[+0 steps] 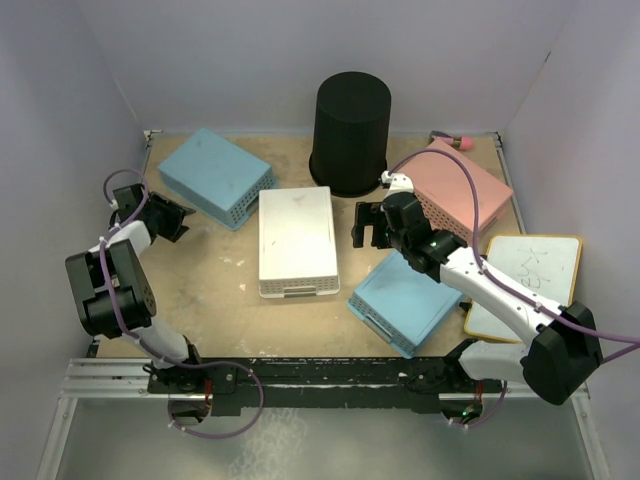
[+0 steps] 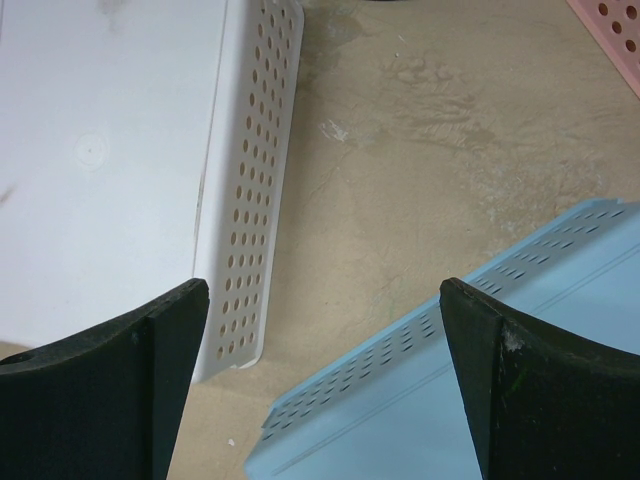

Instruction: Turn the large container upside down

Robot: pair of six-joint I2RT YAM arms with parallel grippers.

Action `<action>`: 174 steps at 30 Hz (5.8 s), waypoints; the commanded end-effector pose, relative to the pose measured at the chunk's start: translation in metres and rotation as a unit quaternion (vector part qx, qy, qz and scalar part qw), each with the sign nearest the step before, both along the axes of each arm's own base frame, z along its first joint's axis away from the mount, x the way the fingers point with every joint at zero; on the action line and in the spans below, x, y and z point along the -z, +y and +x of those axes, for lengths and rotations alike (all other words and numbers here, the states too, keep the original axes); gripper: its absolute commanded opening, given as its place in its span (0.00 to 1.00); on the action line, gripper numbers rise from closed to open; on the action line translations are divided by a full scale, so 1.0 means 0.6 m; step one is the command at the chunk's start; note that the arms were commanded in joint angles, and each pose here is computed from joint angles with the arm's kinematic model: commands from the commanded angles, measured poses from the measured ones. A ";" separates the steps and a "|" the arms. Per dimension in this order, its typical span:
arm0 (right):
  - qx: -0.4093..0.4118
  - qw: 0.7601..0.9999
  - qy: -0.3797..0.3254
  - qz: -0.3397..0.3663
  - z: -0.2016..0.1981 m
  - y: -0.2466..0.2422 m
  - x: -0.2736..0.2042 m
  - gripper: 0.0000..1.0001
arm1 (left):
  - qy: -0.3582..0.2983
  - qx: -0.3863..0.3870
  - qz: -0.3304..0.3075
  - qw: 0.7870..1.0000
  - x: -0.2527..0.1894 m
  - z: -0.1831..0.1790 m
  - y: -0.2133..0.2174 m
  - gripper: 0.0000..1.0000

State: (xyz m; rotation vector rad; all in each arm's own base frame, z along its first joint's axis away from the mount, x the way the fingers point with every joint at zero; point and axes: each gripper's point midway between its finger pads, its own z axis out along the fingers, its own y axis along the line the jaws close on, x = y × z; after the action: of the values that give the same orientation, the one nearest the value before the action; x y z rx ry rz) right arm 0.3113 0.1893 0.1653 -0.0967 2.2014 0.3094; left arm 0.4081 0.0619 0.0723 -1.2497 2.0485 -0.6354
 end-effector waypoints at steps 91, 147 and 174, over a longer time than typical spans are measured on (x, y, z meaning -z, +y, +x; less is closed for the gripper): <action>0.168 0.982 -0.060 0.059 0.048 -0.180 -0.063 1.00 | -0.181 0.039 0.371 0.910 -0.310 -0.088 -0.119 0.68; 0.168 0.982 -0.062 0.067 0.050 -0.177 -0.064 1.00 | -0.201 0.061 0.363 0.908 -0.315 -0.086 -0.134 0.70; 0.168 0.982 -0.061 0.066 0.049 -0.177 -0.061 1.00 | -0.199 0.061 0.364 0.908 -0.312 -0.088 -0.133 0.70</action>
State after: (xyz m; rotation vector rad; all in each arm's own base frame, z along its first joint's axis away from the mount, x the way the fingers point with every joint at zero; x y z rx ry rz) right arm 0.3373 0.0827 0.1885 0.3043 2.0829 0.2285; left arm 0.3533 -0.0173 0.2428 -0.5309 1.8188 -0.0967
